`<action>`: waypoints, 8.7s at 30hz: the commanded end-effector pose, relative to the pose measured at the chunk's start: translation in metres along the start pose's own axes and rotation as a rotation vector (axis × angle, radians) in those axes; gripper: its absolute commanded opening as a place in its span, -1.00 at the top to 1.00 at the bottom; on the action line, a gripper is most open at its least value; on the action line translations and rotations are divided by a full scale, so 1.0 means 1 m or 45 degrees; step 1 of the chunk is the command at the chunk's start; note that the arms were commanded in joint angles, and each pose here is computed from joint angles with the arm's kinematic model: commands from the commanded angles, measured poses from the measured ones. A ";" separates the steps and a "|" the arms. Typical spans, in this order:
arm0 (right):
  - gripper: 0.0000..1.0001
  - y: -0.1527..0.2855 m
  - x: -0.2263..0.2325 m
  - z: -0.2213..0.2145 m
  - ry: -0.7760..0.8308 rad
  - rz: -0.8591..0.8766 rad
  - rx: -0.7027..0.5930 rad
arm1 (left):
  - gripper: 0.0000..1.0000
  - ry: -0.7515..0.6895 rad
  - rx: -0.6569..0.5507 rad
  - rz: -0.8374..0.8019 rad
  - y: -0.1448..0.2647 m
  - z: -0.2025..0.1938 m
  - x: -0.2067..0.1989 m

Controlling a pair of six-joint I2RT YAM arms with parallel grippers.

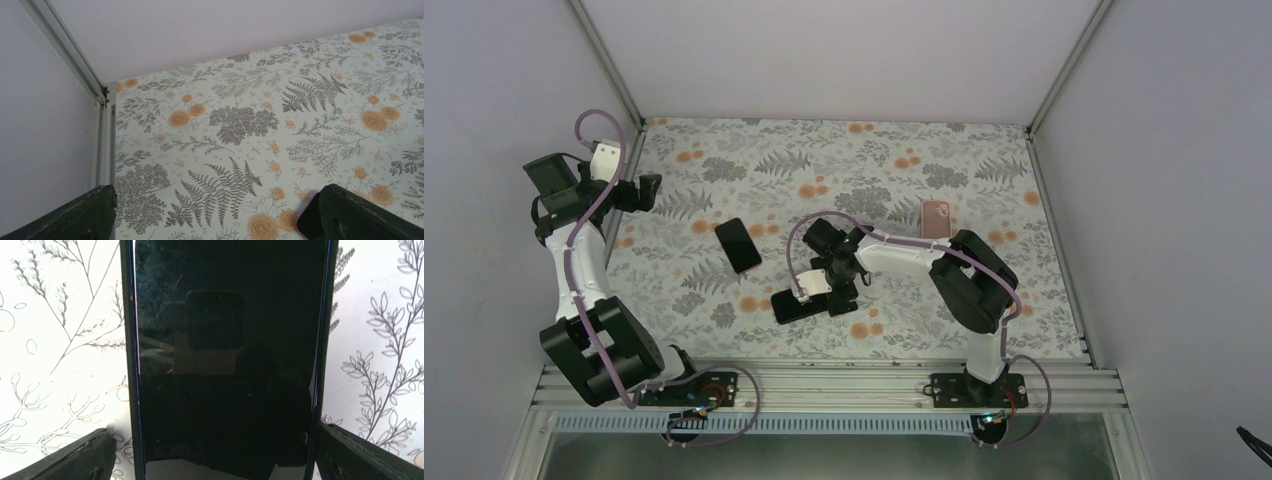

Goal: Take the phone out of the phone case
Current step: Pick up the phone at the center of the board, then remove the phone case from the phone.

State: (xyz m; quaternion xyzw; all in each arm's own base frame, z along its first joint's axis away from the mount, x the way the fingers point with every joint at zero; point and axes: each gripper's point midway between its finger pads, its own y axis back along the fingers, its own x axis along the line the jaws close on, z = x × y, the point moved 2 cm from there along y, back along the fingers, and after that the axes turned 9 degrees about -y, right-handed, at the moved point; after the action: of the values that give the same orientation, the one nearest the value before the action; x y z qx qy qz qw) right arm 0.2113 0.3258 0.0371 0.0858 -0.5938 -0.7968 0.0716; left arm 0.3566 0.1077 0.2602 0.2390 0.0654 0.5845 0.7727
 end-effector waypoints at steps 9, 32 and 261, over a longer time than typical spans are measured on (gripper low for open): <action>-0.73 -0.014 0.001 0.001 0.034 0.013 0.044 | -1.00 -0.021 0.000 0.009 -0.002 -0.005 0.001; -0.27 0.118 -0.065 0.010 -0.214 -0.521 -0.275 | -1.00 0.135 0.240 -0.924 -0.046 0.026 -0.148; -0.34 0.272 -0.130 -0.082 -0.560 -0.556 -0.763 | 0.95 -0.696 0.016 -1.628 0.023 0.106 -0.366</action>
State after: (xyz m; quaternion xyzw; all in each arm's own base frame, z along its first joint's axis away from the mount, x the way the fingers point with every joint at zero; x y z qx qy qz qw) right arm 0.3277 0.1999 0.2598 -0.0374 -0.3155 -0.9357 -0.1535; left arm 0.2925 -0.2478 0.2868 0.3421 -0.0152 -0.0089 0.9395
